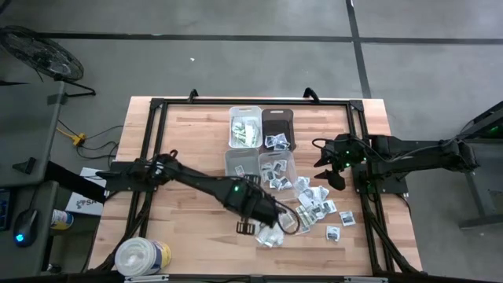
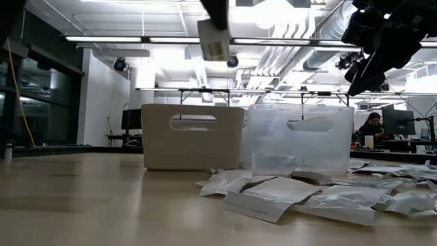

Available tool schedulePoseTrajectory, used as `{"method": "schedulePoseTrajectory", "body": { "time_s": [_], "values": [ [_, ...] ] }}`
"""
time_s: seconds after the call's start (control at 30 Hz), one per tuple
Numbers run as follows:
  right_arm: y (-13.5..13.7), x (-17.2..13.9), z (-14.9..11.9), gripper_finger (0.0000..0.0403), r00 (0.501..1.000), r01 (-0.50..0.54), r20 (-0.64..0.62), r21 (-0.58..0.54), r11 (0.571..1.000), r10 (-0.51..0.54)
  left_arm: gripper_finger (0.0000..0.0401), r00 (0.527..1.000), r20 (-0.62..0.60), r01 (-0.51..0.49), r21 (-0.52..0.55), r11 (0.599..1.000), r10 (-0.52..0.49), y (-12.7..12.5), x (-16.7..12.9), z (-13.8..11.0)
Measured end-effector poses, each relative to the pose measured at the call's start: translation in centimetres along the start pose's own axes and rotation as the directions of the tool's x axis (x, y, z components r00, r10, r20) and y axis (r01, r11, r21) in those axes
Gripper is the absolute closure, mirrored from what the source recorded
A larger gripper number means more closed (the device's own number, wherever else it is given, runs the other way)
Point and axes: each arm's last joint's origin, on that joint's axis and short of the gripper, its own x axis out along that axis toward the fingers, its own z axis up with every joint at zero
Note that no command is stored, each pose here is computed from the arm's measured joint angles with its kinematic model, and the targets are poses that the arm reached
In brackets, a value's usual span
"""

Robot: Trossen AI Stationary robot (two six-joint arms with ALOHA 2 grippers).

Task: Pick & Place First Aid Supplies
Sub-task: Put the green bandage pack into the white bin

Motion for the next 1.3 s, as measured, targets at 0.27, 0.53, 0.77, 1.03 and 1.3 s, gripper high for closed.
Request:
{"method": "schedulePoseTrajectory", "body": {
  "time_s": [0.27,0.53,0.77,1.03,1.3],
  "values": [
    [0.0,0.0,0.0,0.0181,1.0,0.0,0.002,-0.001,1.0,0.0,0.04,0.99,-0.113,-0.068,0.115,0.991,0.081,5.1,0.9,-0.3],
    [0.0,0.0,0.1,0.0181,1.0,-0.001,0.009,-0.002,1.0,0.001,0.04,0.978,-0.166,-0.106,0.139,0.985,0.129,13.4,2.5,-0.3],
    [-0.2,0.0,0.1,0.0181,0.998,0.054,0.02,0.004,0.999,-0.054,0.04,0.97,-0.21,-0.106,0.08,0.991,0.121,21.9,3.7,-1.9],
    [-0.3,0.0,0.1,0.0181,0.994,0.102,0.03,0.046,0.994,-0.104,0.04,0.997,-0.073,0.022,-0.046,0.999,-0.026,28.9,5.1,-3.5],
    [-0.3,0.0,0.0,0.0181,0.994,0.106,0.02,0.087,0.991,-0.108,0.04,0.999,-0.029,0.038,-0.003,0.999,-0.038,31.1,5.6,-4.1]
  ]
}}
